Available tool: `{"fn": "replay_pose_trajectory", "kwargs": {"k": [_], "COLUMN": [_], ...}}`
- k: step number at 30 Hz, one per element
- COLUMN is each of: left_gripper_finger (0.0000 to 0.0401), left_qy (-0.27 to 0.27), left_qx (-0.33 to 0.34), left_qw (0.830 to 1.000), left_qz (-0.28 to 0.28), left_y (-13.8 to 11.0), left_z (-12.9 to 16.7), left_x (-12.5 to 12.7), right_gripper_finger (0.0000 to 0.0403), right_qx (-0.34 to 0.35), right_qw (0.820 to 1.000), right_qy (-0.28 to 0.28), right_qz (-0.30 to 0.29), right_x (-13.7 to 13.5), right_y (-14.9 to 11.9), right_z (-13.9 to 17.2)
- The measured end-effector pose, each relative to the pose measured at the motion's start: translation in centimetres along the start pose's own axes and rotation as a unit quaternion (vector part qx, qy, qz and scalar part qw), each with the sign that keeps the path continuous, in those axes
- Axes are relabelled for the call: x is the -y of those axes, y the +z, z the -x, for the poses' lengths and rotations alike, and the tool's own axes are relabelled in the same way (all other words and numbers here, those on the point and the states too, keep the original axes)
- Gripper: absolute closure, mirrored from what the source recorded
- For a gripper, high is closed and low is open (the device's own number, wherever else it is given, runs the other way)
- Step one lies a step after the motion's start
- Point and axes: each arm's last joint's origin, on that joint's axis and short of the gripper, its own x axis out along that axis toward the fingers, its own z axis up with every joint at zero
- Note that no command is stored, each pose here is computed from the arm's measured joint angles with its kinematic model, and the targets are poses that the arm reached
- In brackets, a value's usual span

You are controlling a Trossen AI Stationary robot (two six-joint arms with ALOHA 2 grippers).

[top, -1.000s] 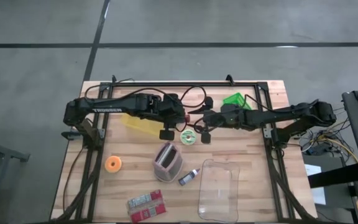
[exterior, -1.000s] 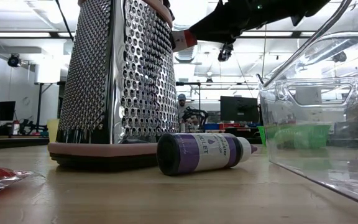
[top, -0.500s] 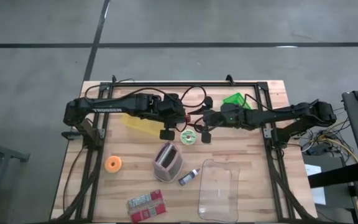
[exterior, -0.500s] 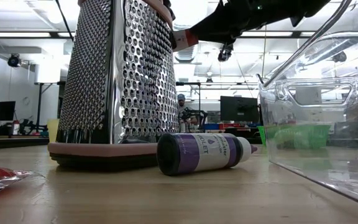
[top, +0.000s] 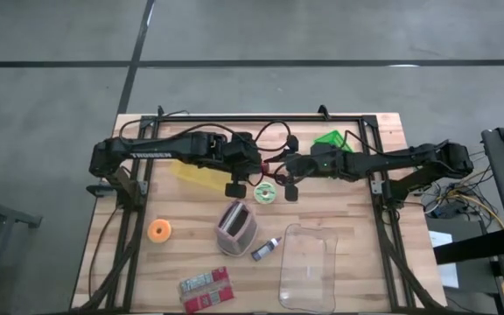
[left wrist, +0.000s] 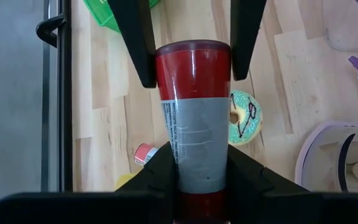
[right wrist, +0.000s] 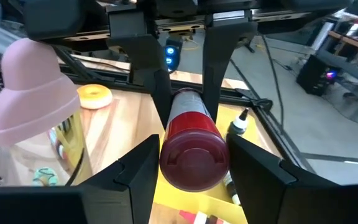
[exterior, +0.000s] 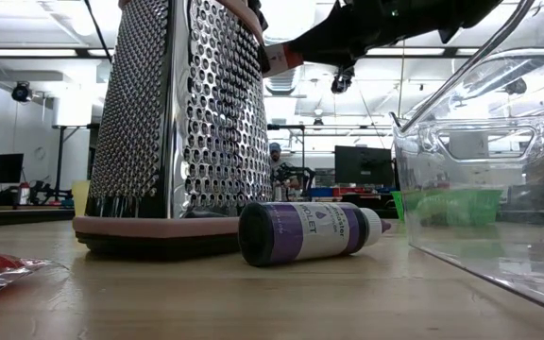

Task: Pick & Place Food Item
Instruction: Put the red food coloring into the yellow bin

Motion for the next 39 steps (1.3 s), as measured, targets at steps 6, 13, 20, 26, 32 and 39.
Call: {"fn": "replay_pose_trajectory", "kwargs": {"k": [6, 13, 20, 26, 32, 39], "left_gripper_finger": [0.0311, 0.0311, 0.0311, 0.0311, 0.0311, 0.0199], "left_qy": [0.001, 0.003, 0.003, 0.004, 0.007, 0.011], "left_qx": [0.003, 0.004, 0.005, 0.006, 0.009, 0.028], "left_qw": [1.000, 1.000, 1.000, 1.000, 1.000, 1.000], "left_qz": [0.000, -0.004, -0.005, -0.008, -0.012, -0.007], "left_y": [0.06, 0.09, 0.11, 0.14, 0.15, 0.31], "left_z": [0.00, 0.01, 0.00, 0.00, 0.15, 0.79], "left_x": [-0.02, -0.01, -0.02, -0.04, -0.09, -0.26], "right_gripper_finger": [0.0227, 0.0267, 0.0267, 0.0267, 0.0267, 0.0268], "right_qx": [0.001, 0.003, 0.003, 0.003, 0.003, 0.010], "right_qw": [1.000, 1.000, 1.000, 1.000, 1.000, 1.000], "right_qy": [0.008, 0.024, 0.027, 0.024, 0.019, 0.018], "right_qz": [-0.006, -0.003, -0.001, 0.000, 0.001, 0.000], "right_x": [0.36, 0.28, 0.27, 0.28, 0.29, 0.32], "right_y": [-0.07, -0.06, -0.07, -0.07, -0.05, 0.08], "right_z": [-0.01, 0.01, 0.02, 0.01, 0.01, 0.01]}}
